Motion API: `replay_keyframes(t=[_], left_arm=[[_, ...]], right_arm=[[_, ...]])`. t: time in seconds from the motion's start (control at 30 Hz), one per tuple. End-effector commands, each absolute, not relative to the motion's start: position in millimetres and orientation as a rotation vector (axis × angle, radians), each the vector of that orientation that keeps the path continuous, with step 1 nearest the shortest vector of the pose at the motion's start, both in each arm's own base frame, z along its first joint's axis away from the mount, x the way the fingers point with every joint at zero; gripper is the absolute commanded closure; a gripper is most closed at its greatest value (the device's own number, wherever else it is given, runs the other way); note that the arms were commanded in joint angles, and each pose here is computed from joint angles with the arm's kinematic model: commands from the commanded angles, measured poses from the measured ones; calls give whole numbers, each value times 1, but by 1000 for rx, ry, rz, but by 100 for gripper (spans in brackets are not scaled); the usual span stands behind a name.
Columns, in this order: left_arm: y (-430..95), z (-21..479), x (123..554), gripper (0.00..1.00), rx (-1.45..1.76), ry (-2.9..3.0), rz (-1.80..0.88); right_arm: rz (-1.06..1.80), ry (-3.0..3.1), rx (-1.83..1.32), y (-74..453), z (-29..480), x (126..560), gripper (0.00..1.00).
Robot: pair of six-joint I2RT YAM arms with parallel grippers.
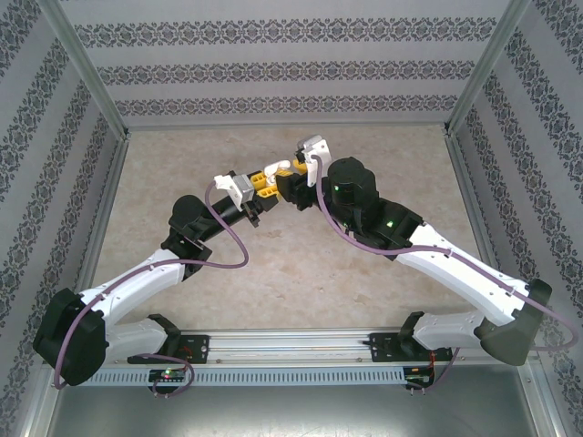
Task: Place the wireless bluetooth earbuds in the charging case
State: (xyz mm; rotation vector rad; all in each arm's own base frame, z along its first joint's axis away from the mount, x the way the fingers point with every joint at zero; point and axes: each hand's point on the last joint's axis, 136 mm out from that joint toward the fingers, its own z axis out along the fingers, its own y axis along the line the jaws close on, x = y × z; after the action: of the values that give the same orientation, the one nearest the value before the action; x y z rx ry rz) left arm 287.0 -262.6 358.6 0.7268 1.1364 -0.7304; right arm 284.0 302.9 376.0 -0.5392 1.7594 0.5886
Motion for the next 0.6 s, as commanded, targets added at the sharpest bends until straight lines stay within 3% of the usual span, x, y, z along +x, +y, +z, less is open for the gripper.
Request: replay_keyframes(t=[0.0,0.27,0.57], left_arm=[[-258,400,278,100,688,1013,-708],[-260,395,283,100,686,1029,-705],[-262,387,286,100,690,1046,-707]], right_arm=[[629,1846,-650,314,346,262,52],[660,1823,-631,308,359,256,48],[689,1797,-602,303,377,253,35]])
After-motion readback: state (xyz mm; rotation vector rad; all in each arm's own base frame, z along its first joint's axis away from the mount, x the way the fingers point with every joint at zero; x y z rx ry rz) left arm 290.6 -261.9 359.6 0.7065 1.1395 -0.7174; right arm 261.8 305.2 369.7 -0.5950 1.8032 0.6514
